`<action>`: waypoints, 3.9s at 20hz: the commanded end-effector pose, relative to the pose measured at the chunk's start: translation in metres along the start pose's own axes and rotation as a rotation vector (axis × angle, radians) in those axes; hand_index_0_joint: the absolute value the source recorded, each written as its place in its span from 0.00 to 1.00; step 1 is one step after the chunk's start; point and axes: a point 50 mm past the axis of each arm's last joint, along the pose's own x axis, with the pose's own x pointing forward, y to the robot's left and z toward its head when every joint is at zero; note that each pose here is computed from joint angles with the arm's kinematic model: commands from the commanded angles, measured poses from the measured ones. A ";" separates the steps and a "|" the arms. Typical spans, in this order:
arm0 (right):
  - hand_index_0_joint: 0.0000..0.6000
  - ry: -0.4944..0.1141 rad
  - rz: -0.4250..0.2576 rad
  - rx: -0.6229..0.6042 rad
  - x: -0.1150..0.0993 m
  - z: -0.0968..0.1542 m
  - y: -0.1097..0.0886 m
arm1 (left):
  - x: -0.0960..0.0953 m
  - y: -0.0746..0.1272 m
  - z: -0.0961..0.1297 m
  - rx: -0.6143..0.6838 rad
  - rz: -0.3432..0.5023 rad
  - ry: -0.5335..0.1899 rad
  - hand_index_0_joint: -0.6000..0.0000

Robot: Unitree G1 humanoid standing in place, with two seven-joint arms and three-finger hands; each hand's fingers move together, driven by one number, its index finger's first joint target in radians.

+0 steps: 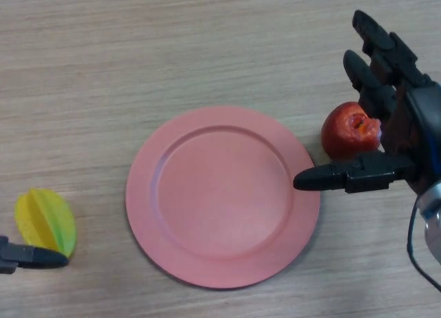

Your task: Pick up the yellow starfruit and place it on the plate

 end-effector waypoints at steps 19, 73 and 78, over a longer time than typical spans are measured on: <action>0.00 -0.197 -0.064 -0.008 -0.004 0.029 -0.012 | 0.018 0.007 -0.035 0.314 0.071 -0.012 1.00; 0.00 -0.200 -0.117 -0.011 -0.011 0.034 -0.021 | 0.058 -0.116 0.073 0.161 -0.216 -0.345 1.00; 0.00 -0.195 -0.107 -0.032 -0.012 0.036 -0.021 | 0.055 -0.091 0.101 0.050 -0.123 -0.436 1.00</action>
